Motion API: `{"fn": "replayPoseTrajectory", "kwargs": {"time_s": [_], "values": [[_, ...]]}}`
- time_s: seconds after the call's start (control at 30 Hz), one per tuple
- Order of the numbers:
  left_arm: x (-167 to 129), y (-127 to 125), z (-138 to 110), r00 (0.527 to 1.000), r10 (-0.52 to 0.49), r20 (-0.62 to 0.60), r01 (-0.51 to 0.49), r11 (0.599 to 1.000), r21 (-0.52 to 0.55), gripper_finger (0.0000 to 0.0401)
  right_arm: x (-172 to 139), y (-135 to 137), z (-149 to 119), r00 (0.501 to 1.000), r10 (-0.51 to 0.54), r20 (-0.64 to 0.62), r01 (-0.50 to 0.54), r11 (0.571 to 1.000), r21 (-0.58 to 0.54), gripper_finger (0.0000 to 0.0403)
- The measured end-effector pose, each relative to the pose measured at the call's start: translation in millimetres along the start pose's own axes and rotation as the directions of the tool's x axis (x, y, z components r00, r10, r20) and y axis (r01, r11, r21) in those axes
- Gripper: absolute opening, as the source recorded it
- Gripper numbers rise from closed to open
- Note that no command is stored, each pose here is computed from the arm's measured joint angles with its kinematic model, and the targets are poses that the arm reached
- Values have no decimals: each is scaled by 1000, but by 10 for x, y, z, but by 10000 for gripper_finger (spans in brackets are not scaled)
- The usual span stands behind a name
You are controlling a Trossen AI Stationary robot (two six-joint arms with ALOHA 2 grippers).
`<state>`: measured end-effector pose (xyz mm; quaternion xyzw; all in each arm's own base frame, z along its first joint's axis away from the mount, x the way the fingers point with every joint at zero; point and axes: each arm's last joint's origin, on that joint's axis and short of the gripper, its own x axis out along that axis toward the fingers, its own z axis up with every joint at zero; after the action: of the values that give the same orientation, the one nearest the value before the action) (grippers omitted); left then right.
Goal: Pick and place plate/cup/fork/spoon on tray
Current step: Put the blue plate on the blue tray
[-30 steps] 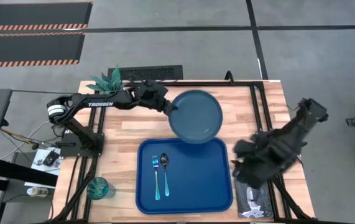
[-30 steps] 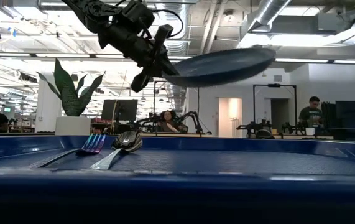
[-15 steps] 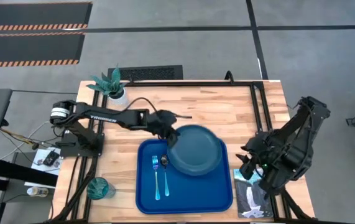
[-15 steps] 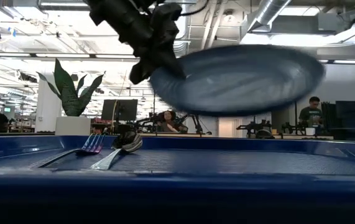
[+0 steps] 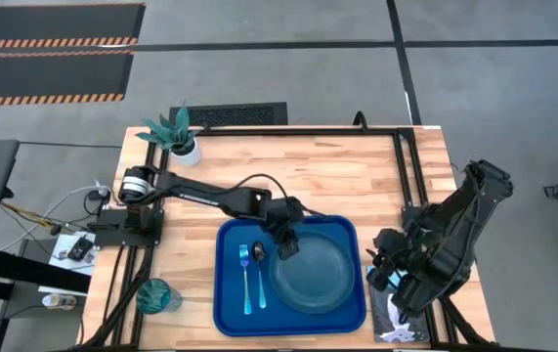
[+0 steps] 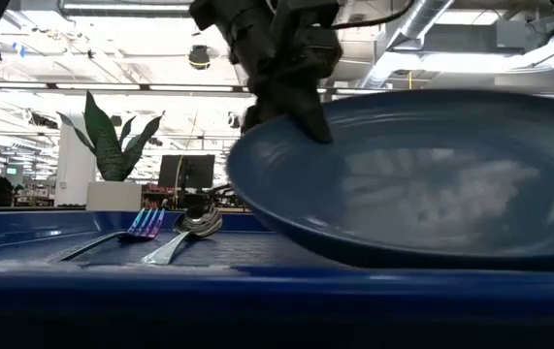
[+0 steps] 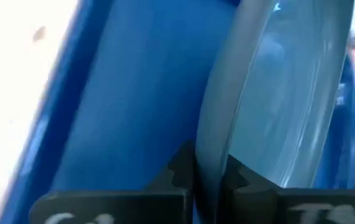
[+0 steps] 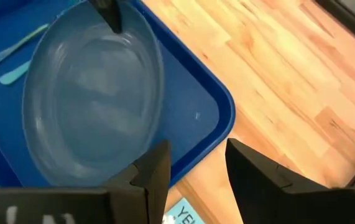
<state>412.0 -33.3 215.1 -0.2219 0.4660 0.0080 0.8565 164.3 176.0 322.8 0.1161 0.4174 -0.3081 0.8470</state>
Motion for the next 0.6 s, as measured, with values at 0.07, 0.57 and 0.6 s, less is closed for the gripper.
{"fn": "replayPoseTrajectory", "kwargs": {"time_s": [0.07,0.57,0.6], "values": [[9,-21,20,1000,-16,9,16,1000,4,5,3,21,-24,1000,-3,-1,3,1000,-11,176],[386,87,-35,994,-94,-59,91,994,-57,35,-13,39,-47,1000,15,3,-15,1000,-9,174],[394,87,-31,994,-97,-55,94,994,-57,42,-13,39,-47,1000,15,3,-15,1000,-7,173]]}}
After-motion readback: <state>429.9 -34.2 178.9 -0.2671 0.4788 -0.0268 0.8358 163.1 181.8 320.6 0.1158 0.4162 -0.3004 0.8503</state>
